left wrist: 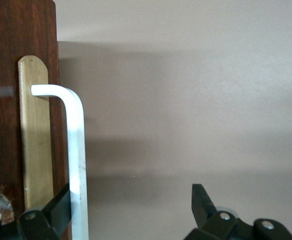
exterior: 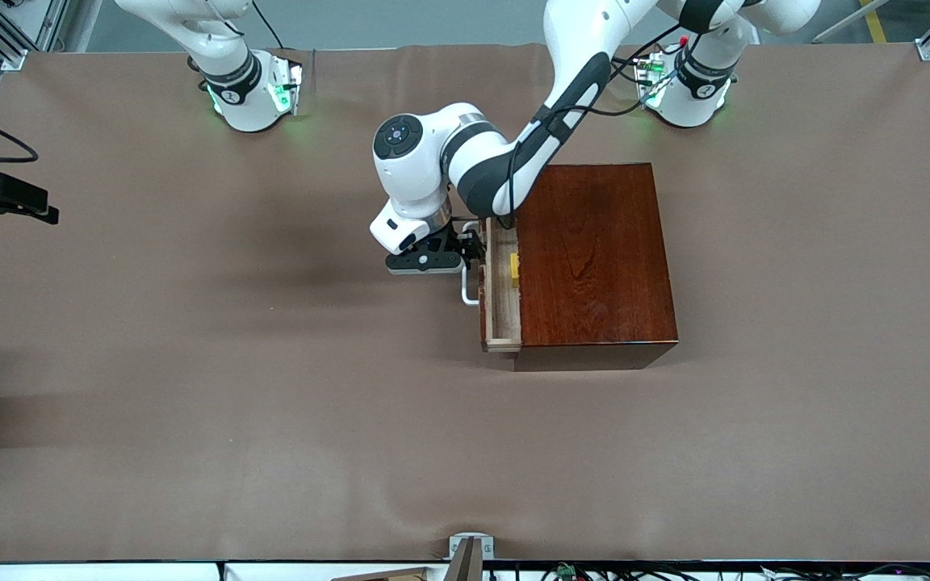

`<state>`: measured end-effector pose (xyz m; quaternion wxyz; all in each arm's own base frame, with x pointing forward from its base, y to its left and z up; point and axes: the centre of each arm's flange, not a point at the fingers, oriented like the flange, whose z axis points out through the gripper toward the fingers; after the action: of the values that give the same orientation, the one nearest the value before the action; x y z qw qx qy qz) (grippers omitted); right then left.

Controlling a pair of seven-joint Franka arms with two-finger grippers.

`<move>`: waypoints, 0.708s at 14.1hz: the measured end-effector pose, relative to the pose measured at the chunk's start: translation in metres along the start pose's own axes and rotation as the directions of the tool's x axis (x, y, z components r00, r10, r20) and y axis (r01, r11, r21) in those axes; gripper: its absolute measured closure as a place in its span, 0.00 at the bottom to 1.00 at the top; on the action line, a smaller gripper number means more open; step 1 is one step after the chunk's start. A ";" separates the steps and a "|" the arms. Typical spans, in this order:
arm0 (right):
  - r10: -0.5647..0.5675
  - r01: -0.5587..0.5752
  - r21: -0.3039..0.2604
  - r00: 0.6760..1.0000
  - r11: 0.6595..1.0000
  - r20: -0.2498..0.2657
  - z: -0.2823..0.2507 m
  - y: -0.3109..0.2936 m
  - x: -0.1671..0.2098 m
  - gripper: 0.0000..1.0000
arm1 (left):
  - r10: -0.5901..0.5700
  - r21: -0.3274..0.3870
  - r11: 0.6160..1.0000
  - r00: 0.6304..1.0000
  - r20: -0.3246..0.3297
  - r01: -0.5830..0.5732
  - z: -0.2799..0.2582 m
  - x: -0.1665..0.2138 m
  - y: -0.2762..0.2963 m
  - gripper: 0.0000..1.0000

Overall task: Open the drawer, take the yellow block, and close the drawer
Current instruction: 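Pull the drawer open by its handle with the left gripper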

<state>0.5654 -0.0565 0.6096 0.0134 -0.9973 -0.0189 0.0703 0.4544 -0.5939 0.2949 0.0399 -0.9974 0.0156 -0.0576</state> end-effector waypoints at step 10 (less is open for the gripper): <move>0.109 -0.113 0.050 0.991 0.992 0.080 0.046 0.034 0.023 0.00 | -0.029 -0.138 0.990 1.000 -0.009 0.027 -0.005 -0.001 0.017 0.00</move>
<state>0.5826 -0.0880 0.5602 0.0357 -0.9926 0.0380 0.1099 0.4521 -0.6112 0.2985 -0.0299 -0.9976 0.0057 -0.0625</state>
